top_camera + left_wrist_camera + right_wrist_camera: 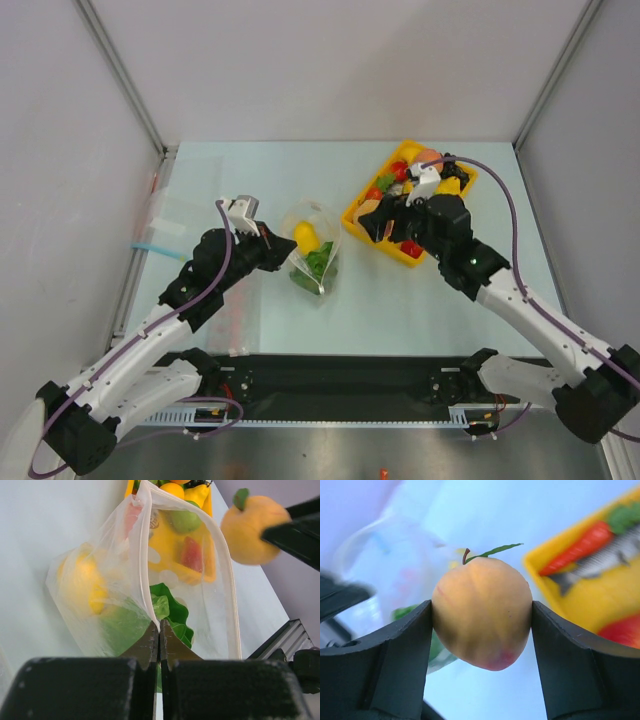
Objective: Place the food in the zip-top bag and seal the zipper
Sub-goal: Pick up the fake fruit from the bin, then place the fake fruit in the zipper food storage bag.
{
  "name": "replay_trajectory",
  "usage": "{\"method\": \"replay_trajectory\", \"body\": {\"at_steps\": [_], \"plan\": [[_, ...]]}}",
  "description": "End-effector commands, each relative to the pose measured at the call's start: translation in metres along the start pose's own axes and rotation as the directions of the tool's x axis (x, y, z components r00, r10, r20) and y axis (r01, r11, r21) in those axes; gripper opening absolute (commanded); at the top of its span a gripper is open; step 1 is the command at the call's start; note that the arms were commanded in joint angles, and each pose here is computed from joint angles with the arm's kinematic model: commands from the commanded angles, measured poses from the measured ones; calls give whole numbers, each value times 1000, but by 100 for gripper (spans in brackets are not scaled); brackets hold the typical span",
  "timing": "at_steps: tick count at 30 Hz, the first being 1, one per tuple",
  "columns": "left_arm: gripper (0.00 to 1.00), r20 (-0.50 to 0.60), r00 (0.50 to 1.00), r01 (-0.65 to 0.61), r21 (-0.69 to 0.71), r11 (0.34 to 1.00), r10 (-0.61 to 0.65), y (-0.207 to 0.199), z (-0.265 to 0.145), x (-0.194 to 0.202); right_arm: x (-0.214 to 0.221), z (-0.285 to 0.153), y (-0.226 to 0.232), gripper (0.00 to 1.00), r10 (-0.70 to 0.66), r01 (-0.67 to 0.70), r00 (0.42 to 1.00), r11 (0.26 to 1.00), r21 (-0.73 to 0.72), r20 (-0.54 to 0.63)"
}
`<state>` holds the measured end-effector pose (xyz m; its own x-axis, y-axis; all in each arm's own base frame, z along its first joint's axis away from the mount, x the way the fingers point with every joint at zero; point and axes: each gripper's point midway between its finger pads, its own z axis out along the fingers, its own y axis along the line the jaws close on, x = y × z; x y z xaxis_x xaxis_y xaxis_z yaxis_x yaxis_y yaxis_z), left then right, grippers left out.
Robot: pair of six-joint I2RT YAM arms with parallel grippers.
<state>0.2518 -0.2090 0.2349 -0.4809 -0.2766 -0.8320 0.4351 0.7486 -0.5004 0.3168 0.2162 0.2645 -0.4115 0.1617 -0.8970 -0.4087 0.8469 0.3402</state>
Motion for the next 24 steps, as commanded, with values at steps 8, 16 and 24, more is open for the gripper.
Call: {"method": "replay_trajectory", "body": {"at_steps": [8, 16, 24], "plan": [[0, 37, 999, -24, 0, 1000, 24, -2, -2, -13, -32, -51, 123, 48, -179, 268, 950, 888, -373, 255], [0, 37, 999, -18, 3, 1000, 18, -3, -2, -14, -29, -15, 151, 47, -244, 300, 951, 880, -368, 190], [0, 36, 999, -9, 15, 1000, 9, -5, -2, -13, -15, 34, 140, 45, -279, 293, 956, 924, -245, 92]]}}
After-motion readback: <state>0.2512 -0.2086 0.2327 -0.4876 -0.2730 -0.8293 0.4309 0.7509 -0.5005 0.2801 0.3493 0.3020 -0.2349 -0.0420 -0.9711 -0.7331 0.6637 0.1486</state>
